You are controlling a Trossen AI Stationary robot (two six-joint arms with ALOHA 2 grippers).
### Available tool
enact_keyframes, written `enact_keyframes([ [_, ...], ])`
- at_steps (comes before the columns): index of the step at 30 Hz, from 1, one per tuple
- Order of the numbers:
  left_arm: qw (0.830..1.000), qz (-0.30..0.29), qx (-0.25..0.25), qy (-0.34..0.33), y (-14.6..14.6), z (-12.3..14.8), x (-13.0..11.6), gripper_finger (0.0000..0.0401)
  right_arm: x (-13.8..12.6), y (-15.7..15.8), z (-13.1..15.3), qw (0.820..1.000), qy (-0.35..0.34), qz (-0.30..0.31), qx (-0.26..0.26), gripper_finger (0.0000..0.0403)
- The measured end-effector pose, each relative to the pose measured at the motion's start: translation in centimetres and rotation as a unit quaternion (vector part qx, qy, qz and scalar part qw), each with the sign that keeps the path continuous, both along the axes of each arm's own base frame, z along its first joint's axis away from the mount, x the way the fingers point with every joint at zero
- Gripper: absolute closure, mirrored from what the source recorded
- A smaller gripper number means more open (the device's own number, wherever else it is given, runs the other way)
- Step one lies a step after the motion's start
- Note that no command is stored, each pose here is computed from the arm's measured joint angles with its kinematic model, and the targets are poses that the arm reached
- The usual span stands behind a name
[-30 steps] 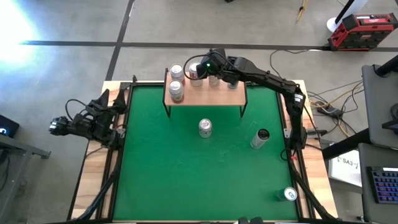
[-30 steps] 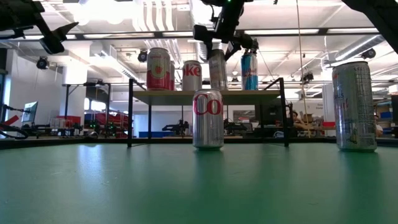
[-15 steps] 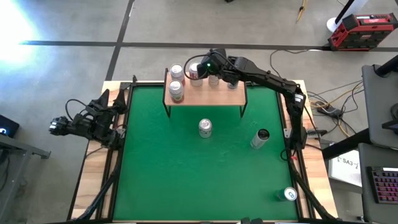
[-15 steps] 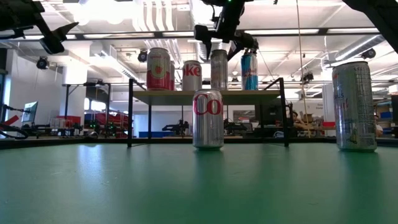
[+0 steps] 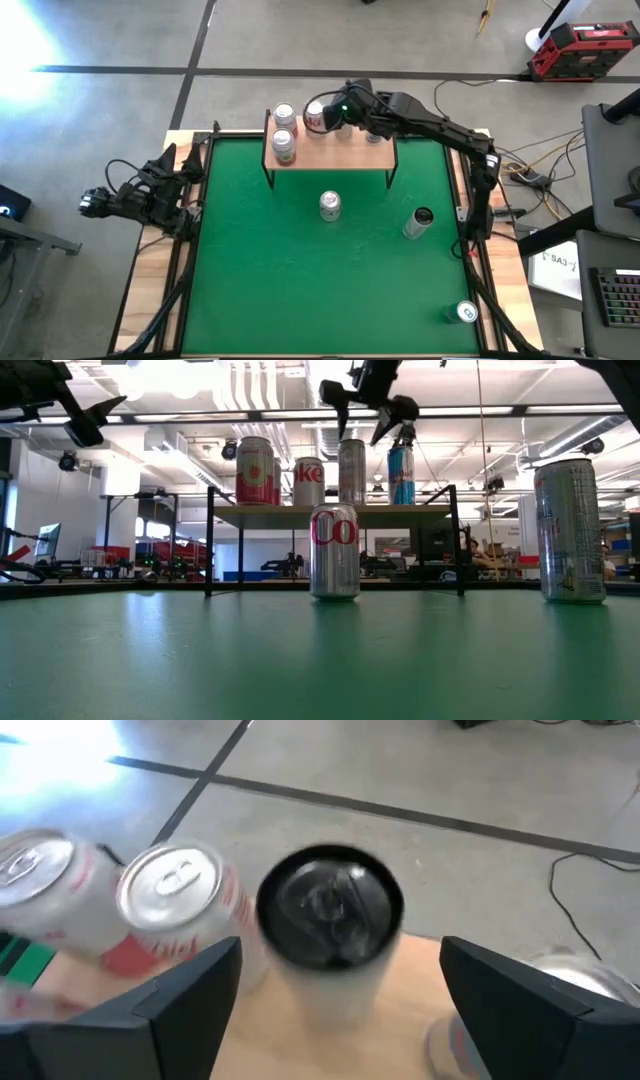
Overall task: Place canned beverage on shelf
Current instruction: Move the white-yellow soda can to the center of the table
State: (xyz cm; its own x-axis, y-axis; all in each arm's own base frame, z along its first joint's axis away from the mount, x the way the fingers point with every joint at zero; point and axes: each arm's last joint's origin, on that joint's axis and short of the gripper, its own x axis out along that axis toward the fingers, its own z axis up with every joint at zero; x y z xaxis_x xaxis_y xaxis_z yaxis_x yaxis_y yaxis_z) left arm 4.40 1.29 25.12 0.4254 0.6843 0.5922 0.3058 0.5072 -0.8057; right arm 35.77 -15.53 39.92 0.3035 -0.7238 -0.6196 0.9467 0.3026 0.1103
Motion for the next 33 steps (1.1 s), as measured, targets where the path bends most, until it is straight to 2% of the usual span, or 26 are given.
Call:
enact_keyframes([
  [9, 1.0, 0.0, 0.0, 0.001, 0.0, 0.0, 0.0, 0.0021, -3.0, 6.3, 2.3, 0.998, 0.023, 0.035, 0.041, 0.0067],
  [13, 1.0, 0.0, 0.0, 0.001, 0.0, 0.0, 0.0, 0.0021, -5.3, 10.0, 2.5, 0.995, 0.05, 0.014, 0.086, 0.0067],
  [16, 1.0, 0.0, 0.0, 0.001, 0.0, 0.0, 0.0, 0.0021, -5.8, 12.2, 2.2, 0.994, 0.012, -0.014, 0.106, 0.0069],
  [25, 1.0, 0.0, 0.001, 0.005, 0.0, 0.0, 0.1, 0.0021, -9.8, 16.1, -1.3, 0.986, 0.003, -0.062, 0.152, 0.0069],
  [29, 1.0, 0.0, 0.001, 0.005, 0.0, 0.0, 0.1, 0.0021, -11.4, 17.3, -2.1, 0.988, 0.037, -0.022, 0.148, 0.0069],
  [33, 1.0, 0.0, 0.001, 0.006, 0.0, 0.0, 0.1, 0.0021, -11.8, 18.3, -2.3, 0.993, 0.058, 0.049, 0.095, 0.0069],
])
